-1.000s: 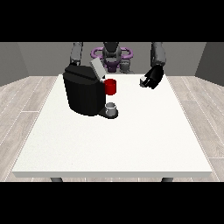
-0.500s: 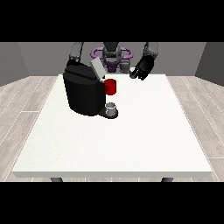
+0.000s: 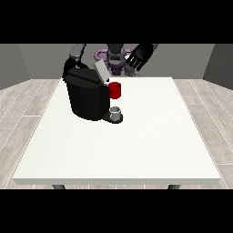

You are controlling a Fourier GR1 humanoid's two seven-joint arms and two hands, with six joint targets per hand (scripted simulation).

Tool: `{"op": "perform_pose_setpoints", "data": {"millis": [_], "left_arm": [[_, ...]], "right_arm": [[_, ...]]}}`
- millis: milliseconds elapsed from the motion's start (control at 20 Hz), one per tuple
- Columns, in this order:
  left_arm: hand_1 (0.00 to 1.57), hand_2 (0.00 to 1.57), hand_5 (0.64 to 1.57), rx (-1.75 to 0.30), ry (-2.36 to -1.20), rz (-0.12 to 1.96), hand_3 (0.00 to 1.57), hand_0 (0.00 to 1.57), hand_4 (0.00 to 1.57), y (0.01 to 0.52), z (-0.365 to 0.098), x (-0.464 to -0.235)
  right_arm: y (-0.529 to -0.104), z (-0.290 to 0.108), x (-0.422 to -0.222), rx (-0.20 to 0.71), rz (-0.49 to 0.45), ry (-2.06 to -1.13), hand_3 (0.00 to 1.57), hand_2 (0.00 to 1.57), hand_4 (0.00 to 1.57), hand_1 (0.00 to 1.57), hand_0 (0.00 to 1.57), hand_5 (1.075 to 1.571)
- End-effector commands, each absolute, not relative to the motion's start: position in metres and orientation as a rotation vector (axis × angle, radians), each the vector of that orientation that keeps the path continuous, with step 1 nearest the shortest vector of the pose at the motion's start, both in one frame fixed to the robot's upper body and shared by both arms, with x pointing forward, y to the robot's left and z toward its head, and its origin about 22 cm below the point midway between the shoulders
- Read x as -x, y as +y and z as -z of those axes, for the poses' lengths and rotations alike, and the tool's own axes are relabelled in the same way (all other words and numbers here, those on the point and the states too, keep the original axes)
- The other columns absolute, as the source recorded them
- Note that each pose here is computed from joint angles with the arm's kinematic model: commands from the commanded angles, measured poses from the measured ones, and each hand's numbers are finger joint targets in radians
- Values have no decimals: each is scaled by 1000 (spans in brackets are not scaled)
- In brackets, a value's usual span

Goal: Insert the coffee pod into the coffee machine and close the lid

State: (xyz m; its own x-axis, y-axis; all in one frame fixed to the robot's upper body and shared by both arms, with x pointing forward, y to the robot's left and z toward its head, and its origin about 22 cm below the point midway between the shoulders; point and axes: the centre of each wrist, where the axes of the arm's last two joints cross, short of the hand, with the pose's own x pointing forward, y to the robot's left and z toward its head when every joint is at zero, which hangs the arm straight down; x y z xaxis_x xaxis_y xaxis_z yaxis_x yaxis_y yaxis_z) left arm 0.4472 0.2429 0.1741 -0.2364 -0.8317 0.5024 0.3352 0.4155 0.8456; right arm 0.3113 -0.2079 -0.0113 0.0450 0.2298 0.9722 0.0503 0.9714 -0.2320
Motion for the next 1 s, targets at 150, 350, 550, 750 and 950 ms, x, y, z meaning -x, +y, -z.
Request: {"op": "perform_pose_setpoints", "data": {"millis": [150, 350, 550, 750, 950], "left_arm": [[1216, 1265, 1571, -552, -1523, 1111, 1256, 1216, 470, 243, -243, -455], [1225, 1279, 1571, -627, -1511, 1096, 1251, 1225, 482, 246, -261, -456], [1239, 1290, 1571, -591, -1532, 1107, 1248, 1239, 479, 245, -257, -457], [1223, 1288, 1571, -637, -1551, 1082, 1245, 1223, 491, 253, -277, -458], [1188, 1258, 1571, -627, -1506, 1123, 1219, 1188, 461, 245, -266, -460]], "right_arm": [[-205, -36, -339, 232, -149, -1639, 0, 0, 0, 0, 0, 1571], [-208, -26, -331, 246, -131, -1658, 0, 0, 186, 0, 0, 1571], [-223, -27, -332, 259, -123, -1642, 0, 0, 0, 0, 0, 1571], [-196, -53, -342, 231, -141, -1727, 0, 0, 100, 0, 0, 1571], [-203, -38, -337, 242, -139, -1661, 0, 0, 0, 0, 0, 1571]]}}
